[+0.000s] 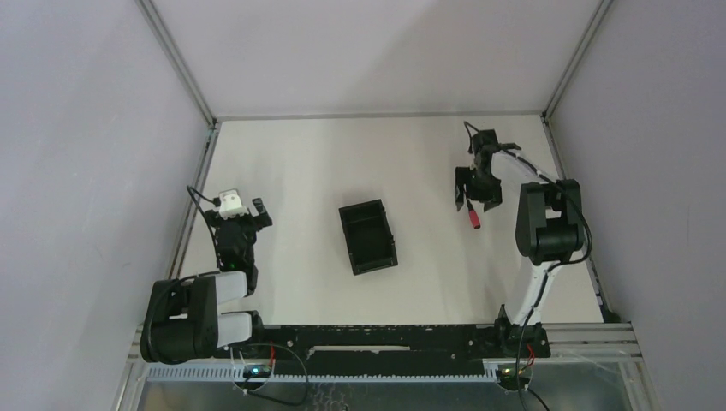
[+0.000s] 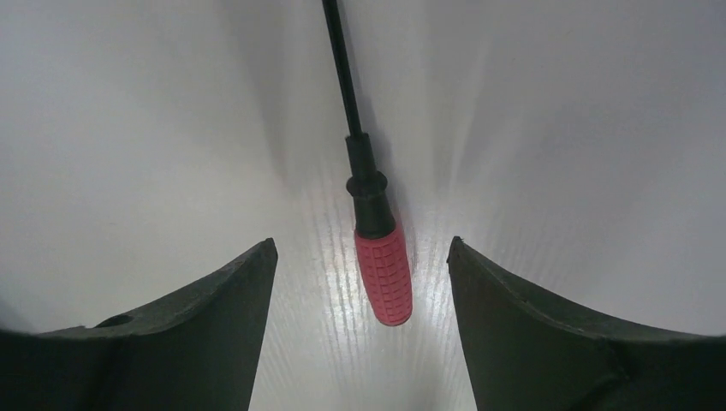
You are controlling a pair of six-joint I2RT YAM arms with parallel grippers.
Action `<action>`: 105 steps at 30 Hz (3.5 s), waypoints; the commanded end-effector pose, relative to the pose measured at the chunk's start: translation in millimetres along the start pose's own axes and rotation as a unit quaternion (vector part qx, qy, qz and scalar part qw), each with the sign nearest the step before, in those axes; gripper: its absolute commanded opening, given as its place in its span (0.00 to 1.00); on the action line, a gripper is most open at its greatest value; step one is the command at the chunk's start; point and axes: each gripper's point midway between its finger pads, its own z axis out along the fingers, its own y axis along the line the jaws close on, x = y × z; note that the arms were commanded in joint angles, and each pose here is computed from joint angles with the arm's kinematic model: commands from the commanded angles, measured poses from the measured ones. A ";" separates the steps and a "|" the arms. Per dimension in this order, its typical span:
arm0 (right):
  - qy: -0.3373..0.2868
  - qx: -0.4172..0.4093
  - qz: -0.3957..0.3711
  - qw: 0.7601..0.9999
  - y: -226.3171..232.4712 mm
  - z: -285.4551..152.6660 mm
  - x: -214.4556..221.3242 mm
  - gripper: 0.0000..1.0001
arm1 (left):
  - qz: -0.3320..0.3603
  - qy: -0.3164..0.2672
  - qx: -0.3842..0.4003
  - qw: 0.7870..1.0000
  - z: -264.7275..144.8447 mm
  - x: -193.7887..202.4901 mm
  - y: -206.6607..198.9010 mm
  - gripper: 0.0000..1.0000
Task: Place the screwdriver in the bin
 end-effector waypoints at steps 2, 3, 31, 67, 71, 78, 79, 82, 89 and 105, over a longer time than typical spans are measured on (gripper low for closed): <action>0.036 -0.003 -0.008 0.999 -1.7 23.5 17.0 0.76 | 0.001 -0.043 0.003 0.999 10.6 -30.2 -4.0 1.00; 0.038 0.001 -0.009 0.999 -3.0 27.6 17.5 0.73 | 0.001 -0.042 0.003 0.999 10.7 -29.8 -4.2 1.00; 0.003 0.069 0.020 0.997 -1.8 -137.3 30.6 0.00 | 0.002 -0.043 0.002 0.999 10.8 -30.1 -3.6 1.00; 0.008 -0.044 -0.329 0.943 278.5 -27.6 118.6 0.29 | 0.001 -0.043 0.002 0.999 10.8 -30.4 -3.6 1.00; -0.019 -0.055 -0.315 0.947 280.3 -43.9 111.3 0.41 | 0.001 -0.043 0.003 0.999 10.7 -30.2 -4.0 1.00; -0.085 -0.116 -0.289 0.946 290.2 -102.0 96.5 0.55 | 0.001 -0.043 0.003 0.999 10.8 -30.3 -3.9 1.00; -0.105 -0.132 -0.284 0.944 292.1 -118.2 92.0 0.56 | 0.001 -0.043 0.003 0.999 10.7 -30.1 -3.9 1.00; -0.153 -0.162 -0.271 0.937 290.1 -155.6 82.8 0.59 | 0.001 -0.043 0.003 0.999 10.7 -30.3 -3.9 1.00; -0.271 -0.232 -0.241 0.903 255.8 -226.5 68.4 1.00 | 0.001 -0.043 0.003 0.999 10.7 -30.2 -3.9 1.00; -0.370 -0.231 0.000 0.900 102.0 -159.0 82.2 1.00 | 0.001 -0.043 0.003 0.999 10.7 -30.4 -3.8 1.00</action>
